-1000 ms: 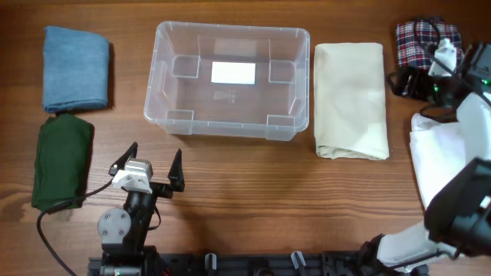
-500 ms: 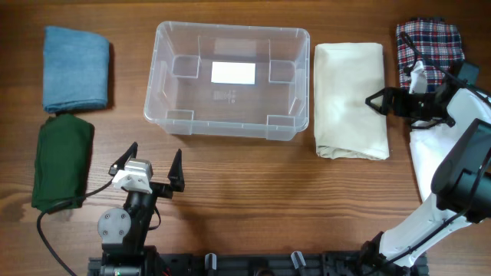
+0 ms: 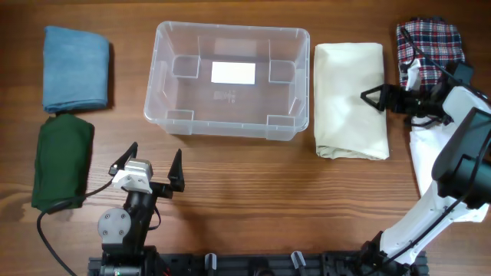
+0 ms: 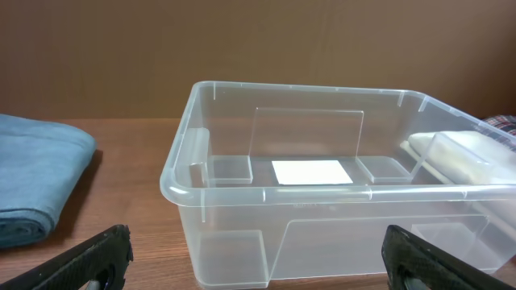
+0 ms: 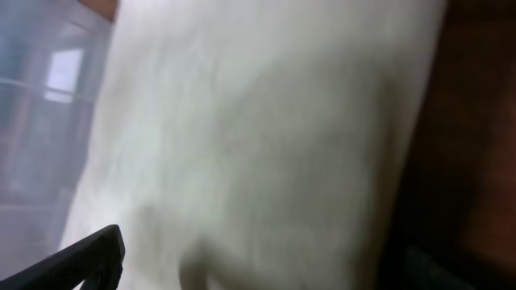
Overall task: Pack container
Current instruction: 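Grasp the cream folded cloth's right edge with the right gripper, then lift the cream cloth and carry it over the clear container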
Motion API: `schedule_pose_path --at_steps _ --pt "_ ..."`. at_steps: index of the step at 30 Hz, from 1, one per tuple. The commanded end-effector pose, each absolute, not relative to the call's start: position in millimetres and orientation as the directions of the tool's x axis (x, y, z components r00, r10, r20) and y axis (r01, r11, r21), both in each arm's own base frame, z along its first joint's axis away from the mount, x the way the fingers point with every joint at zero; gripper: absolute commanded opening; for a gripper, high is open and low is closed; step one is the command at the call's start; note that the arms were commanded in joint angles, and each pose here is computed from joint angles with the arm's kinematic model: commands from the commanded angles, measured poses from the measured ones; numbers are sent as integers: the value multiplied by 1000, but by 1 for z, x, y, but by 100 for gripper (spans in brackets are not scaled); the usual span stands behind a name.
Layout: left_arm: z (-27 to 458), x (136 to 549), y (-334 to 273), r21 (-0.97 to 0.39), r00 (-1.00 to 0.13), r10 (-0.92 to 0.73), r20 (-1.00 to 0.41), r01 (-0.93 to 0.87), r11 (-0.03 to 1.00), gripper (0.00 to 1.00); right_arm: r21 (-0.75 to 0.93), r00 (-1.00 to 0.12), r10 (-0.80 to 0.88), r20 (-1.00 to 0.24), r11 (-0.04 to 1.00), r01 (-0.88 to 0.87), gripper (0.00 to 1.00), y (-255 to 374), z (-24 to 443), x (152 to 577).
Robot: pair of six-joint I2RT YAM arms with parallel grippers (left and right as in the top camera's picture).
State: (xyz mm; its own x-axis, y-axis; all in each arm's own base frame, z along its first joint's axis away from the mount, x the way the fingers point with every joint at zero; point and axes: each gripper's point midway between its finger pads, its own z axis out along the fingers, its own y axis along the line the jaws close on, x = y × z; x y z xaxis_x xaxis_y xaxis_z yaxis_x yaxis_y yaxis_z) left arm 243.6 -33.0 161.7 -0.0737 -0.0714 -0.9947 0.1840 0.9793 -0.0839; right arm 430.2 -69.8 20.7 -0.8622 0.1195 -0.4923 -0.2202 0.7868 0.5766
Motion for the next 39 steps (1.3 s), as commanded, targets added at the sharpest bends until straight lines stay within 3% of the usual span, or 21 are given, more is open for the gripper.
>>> schedule_pose_path --at_steps 1,15,16,18,20,21,24,31,35,39 --pt "160 243 -33 -86 -76 -73 -994 183 979 100 662 -920 155 -361 737 -136 100 -57 -35 410" --pt "160 243 -33 -86 -75 -73 -994 183 979 100 655 -919 46 -391 716 -242 98 -4 -50 424" --pt "160 243 -33 -86 -75 -73 -994 183 979 100 654 -919 42 -392 715 -246 90 0 -50 426" --pt "160 243 -33 -86 -76 -73 -994 182 979 100 652 -921 48 -386 721 -236 56 1 -51 428" --pt "160 243 -33 -86 -75 -73 -994 183 979 100 653 -923 50 -383 721 -232 41 1 -51 428" --pt "160 243 -33 -86 -75 -73 -994 183 979 100 654 -924 50 -380 720 -230 28 1 -51 427" --pt "160 243 -33 -86 -75 -73 -995 183 979 100 656 -924 53 -378 720 -227 8 1 -50 427" --pt "160 243 -33 -86 -75 -73 -994 183 979 100 671 -923 135 -359 725 -155 4 -11 -30 444" --pt "160 243 -33 -86 -75 -73 -994 183 979 100 614 -900 169 -401 779 -127 4 -31 10 461" --pt "160 243 -33 -86 -75 -73 -994 183 979 100 468 -858 150 -491 876 -115 4 -56 86 474"
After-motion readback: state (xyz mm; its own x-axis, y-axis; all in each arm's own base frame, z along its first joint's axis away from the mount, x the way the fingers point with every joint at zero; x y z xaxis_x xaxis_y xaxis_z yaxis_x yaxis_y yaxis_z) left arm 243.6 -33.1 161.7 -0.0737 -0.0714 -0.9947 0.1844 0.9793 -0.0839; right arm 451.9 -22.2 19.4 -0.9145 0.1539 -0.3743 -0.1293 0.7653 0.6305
